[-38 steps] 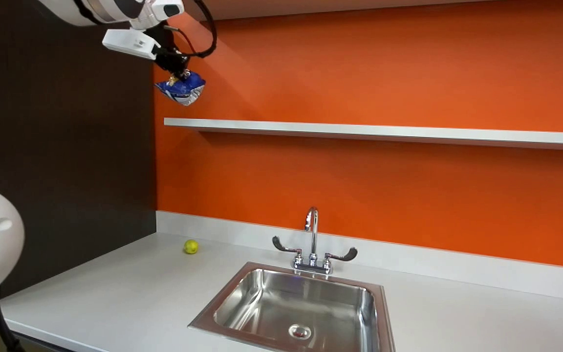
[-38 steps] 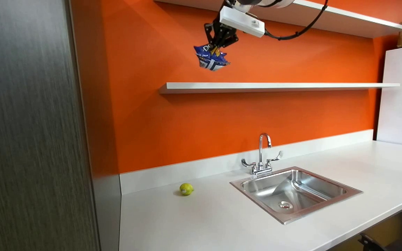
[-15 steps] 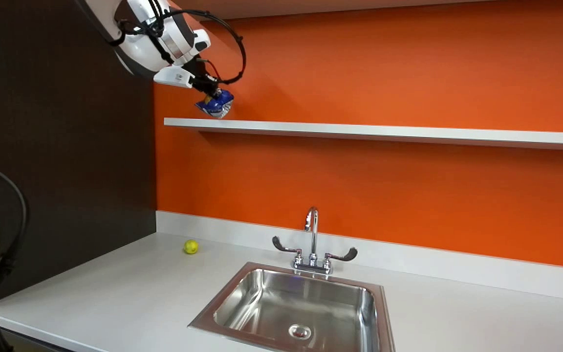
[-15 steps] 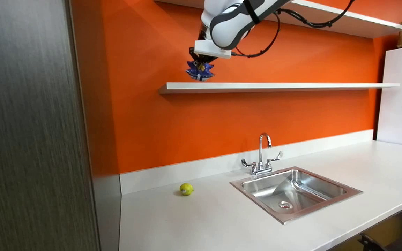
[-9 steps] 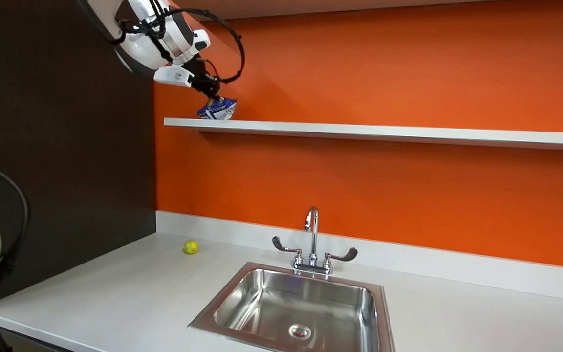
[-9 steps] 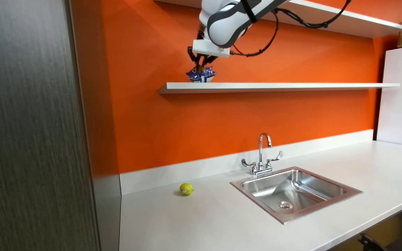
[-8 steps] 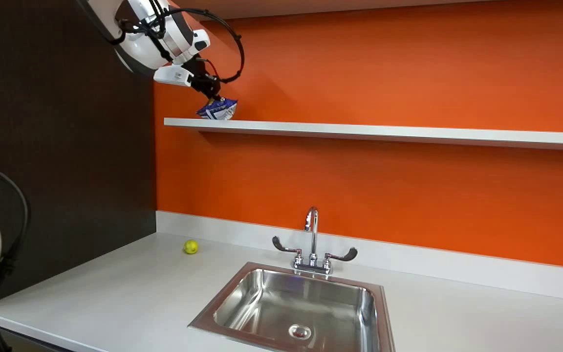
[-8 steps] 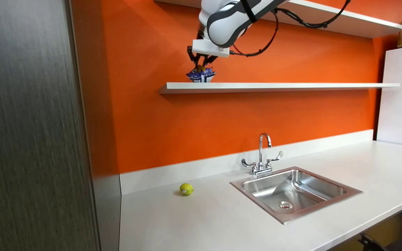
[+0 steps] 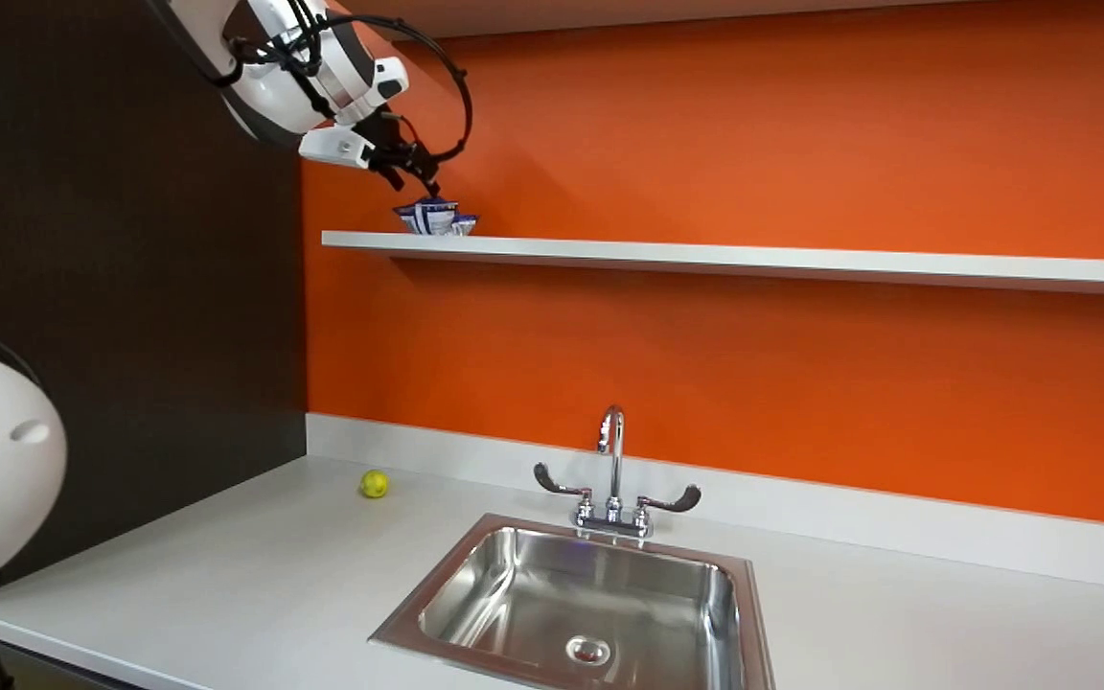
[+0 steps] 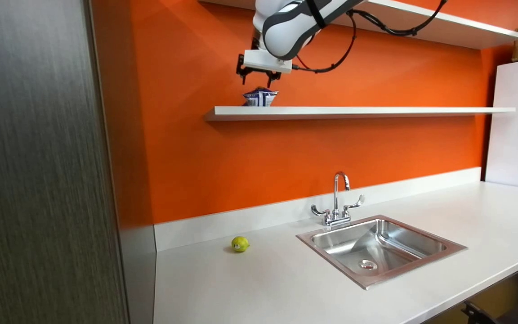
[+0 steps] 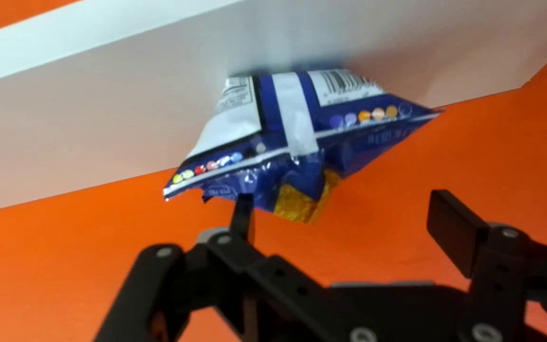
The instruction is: Place the bag of doritos on the left side of the bottom shelf
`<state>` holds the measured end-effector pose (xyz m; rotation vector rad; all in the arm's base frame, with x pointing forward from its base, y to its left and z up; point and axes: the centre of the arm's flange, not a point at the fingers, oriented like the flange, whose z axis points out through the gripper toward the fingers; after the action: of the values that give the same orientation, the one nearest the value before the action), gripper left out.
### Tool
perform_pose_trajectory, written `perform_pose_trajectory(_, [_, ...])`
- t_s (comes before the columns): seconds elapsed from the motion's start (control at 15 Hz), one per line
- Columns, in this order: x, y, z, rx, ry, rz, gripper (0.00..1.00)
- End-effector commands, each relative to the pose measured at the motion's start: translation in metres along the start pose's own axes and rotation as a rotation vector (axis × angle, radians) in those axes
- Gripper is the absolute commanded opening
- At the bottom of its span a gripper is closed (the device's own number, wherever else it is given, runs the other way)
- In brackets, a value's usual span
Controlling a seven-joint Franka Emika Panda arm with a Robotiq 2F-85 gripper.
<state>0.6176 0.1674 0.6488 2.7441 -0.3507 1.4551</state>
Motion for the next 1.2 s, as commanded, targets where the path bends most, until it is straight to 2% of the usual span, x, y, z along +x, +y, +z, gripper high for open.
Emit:
perform_pose_trajectory(0.0, [0.006, -0.010, 0.002, -0.016, -0.006, 0.066, 1.00])
perform_pose_trajectory(0.33, [0.004, -0.012, 0.004, -0.027, 0.016, 0.142, 1.00])
perform_pose_trajectory(0.4, [0.010, 0.012, -0.032, -0.033, 0.021, 0.160, 1.00])
perform_pose_trajectory(0.8, [0.032, 0.039, -0.079, -0.040, 0.086, 0.180, 1.00])
perform_pose_trajectory(0.87, [0.035, 0.059, -0.074, -0.034, 0.060, 0.173, 1.00])
perform_pose_trajectory(1.13, [0.025, 0.092, -0.087, -0.054, -0.021, 0.154, 1.00])
